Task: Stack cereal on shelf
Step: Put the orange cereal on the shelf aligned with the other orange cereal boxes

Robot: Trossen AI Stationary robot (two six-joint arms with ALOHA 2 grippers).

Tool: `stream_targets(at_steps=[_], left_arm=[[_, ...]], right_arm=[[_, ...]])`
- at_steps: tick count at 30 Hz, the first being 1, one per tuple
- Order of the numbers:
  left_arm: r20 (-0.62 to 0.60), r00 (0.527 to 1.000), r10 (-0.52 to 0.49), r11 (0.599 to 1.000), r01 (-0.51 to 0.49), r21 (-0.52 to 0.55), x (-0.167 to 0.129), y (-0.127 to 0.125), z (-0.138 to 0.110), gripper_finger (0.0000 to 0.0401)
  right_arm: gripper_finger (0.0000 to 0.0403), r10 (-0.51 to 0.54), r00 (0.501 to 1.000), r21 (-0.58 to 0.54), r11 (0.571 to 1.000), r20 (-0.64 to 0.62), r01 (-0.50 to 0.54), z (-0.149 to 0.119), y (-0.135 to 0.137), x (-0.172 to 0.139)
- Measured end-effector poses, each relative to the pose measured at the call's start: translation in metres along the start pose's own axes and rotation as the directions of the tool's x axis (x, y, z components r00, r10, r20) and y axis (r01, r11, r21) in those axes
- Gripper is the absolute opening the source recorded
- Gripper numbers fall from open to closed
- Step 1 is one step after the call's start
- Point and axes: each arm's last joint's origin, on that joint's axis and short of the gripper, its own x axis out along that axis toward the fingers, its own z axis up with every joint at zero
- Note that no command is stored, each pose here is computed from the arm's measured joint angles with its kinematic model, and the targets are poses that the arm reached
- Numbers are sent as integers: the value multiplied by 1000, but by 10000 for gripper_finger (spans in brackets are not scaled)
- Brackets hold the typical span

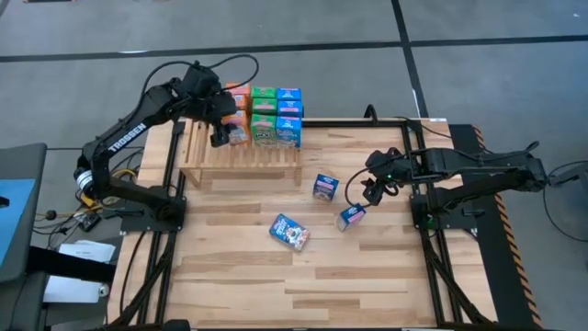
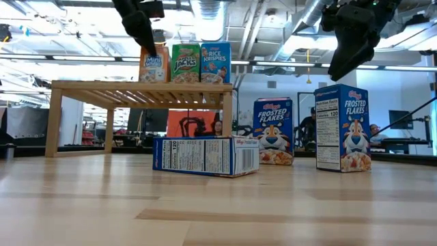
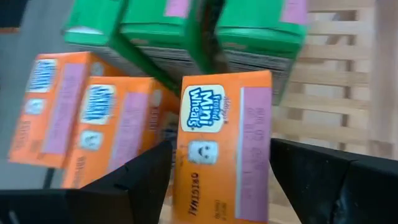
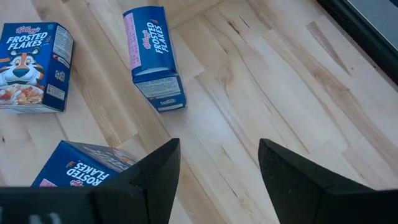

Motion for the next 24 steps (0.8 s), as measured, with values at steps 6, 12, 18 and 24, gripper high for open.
stream_targets(at_steps=[6, 12, 18, 24], left_arm=[[-1, 999, 40, 999, -40, -12, -5, 2, 2, 257], [67, 996, 65, 997, -62, -48, -22, 8, 12, 257], [121, 984, 130, 990, -121, -78, -48, 15, 23, 257], [67, 976, 208, 975, -202, -88, -83, 13, 27, 246]], right_arm=[[240, 0, 1000, 0, 1000, 0, 0, 0, 0, 0], [240, 0, 1000, 0, 1000, 0, 0, 0, 0, 0], [240, 0, 1000, -7, 1000, 0, 0, 0, 0, 0], [240, 0, 1000, -7, 1000, 0, 0, 0, 0, 0]])
